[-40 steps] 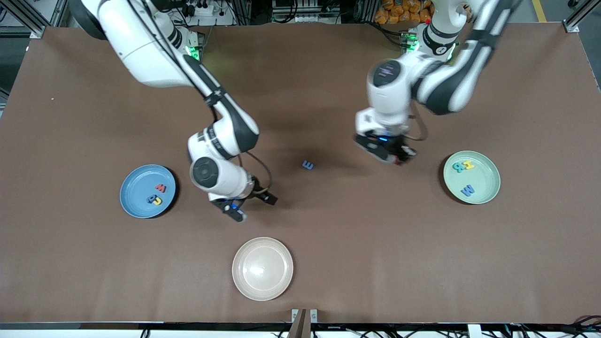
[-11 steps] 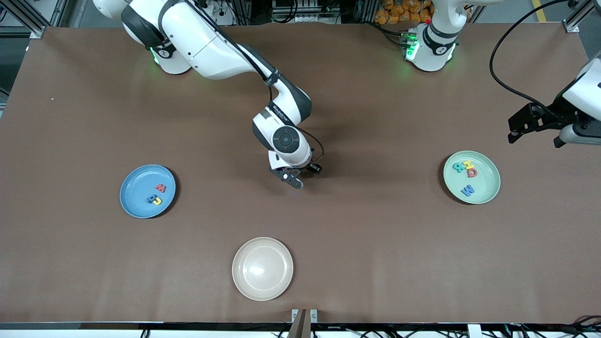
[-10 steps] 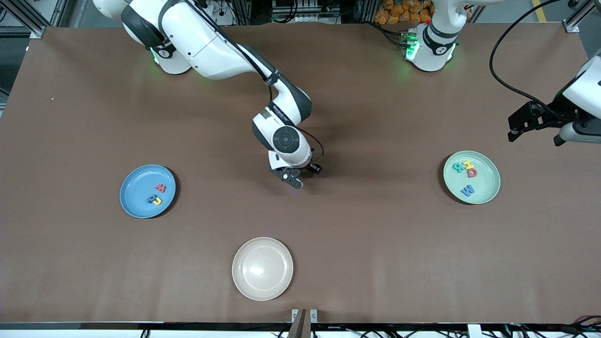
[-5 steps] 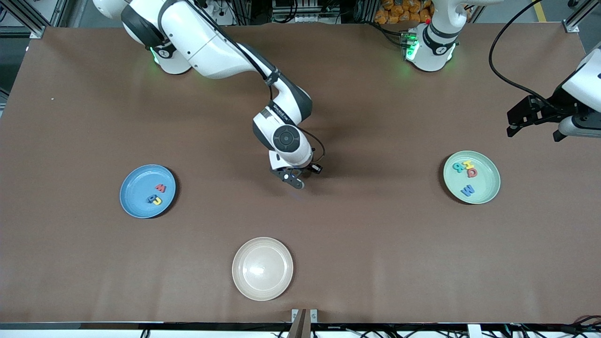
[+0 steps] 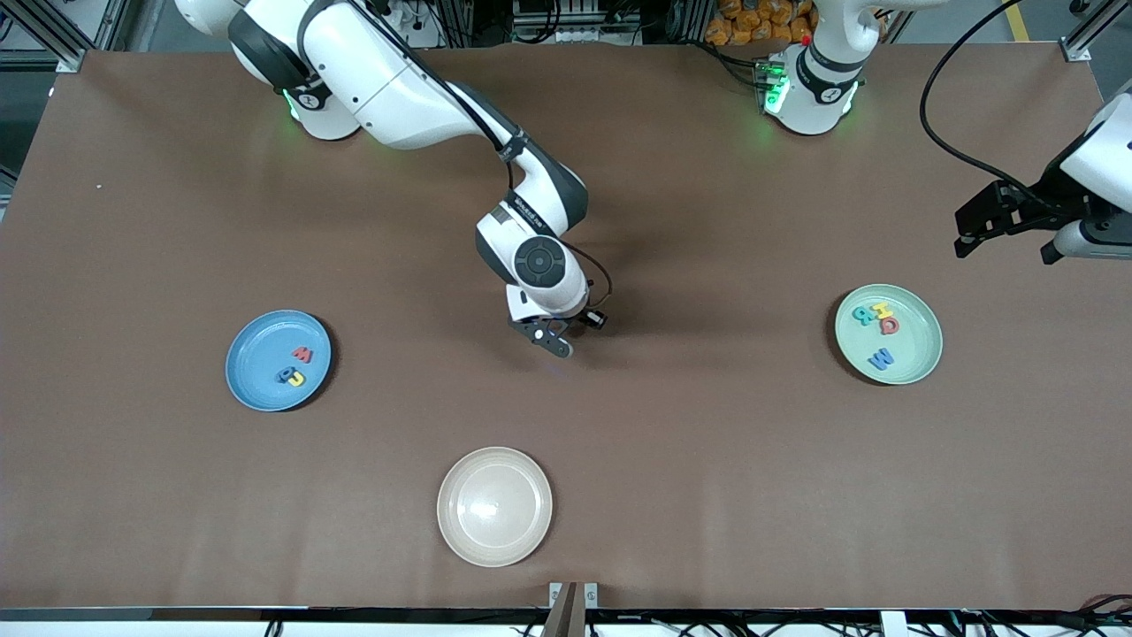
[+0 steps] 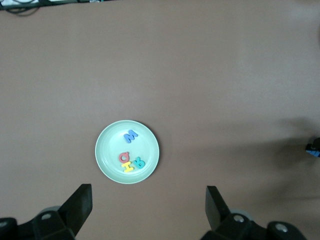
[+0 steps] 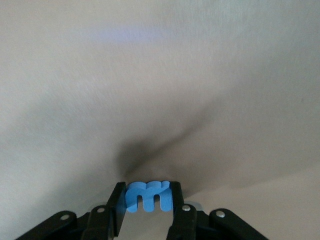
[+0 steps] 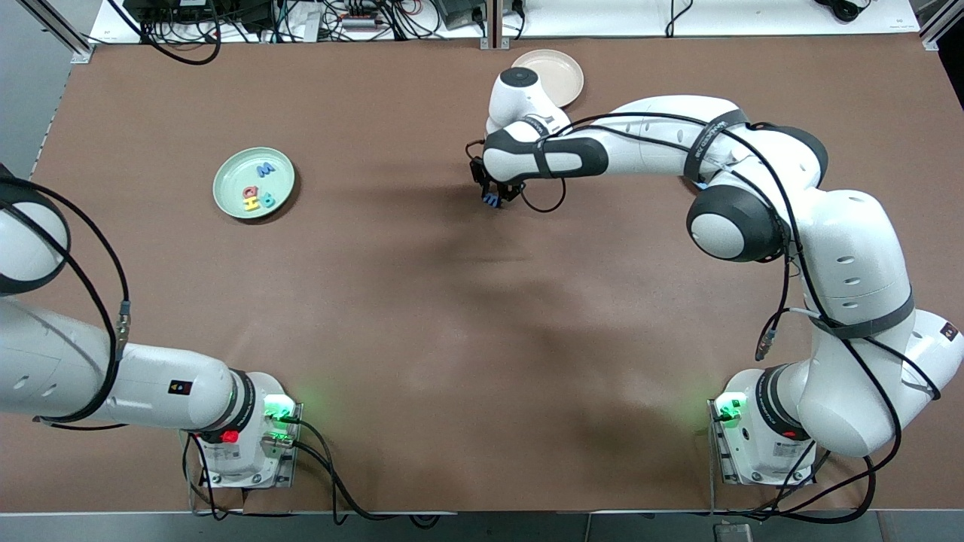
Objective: Sort upper and lower case letters into plates
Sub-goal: 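Carry the blue m to the blue plate with the right gripper and release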
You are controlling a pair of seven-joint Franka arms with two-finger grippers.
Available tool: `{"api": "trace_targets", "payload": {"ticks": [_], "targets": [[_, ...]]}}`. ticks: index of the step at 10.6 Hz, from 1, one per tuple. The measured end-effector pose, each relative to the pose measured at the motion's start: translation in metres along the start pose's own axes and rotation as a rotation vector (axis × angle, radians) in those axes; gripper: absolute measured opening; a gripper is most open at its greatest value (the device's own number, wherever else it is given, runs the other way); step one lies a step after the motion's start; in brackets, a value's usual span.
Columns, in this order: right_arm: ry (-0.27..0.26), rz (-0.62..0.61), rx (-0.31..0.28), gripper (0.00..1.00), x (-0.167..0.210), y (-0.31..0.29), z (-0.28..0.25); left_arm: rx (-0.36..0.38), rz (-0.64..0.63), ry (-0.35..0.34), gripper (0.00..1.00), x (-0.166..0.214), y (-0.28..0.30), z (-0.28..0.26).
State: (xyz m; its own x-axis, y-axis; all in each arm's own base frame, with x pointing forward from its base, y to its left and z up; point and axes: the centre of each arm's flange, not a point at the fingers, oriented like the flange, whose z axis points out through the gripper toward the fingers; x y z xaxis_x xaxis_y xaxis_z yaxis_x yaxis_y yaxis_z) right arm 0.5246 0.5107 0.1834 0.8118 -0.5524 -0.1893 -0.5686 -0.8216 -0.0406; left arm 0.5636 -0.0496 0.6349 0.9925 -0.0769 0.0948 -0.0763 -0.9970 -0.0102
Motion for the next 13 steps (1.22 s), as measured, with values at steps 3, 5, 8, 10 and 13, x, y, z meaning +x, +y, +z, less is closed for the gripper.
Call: {"api": "trace_targets", "payload": {"ticks": [3, 5, 8, 10, 13], "targets": [[-0.016, 0.071, -0.035, 0.41, 0.069, 0.013, -0.060, 0.001, -0.032, -0.033, 1.00, -0.004, -0.005, 0.003], [-0.022, 0.100, -0.020, 0.41, 0.146, 0.045, -0.114, 0.002, -0.037, -0.043, 1.00, -0.005, -0.007, 0.003], [-0.038, 0.068, -0.041, 0.41, 0.272, 0.133, -0.141, 0.002, -0.034, -0.051, 1.00, -0.006, -0.005, 0.002], [-0.041, -0.003, -0.082, 0.41, 0.339, 0.201, -0.137, 0.002, -0.035, -0.051, 1.00, -0.006, -0.006, 0.002], [-0.069, -0.110, -0.183, 0.41, 0.394, 0.282, -0.143, 0.002, -0.036, -0.051, 1.00, -0.006, -0.006, 0.001]]}}
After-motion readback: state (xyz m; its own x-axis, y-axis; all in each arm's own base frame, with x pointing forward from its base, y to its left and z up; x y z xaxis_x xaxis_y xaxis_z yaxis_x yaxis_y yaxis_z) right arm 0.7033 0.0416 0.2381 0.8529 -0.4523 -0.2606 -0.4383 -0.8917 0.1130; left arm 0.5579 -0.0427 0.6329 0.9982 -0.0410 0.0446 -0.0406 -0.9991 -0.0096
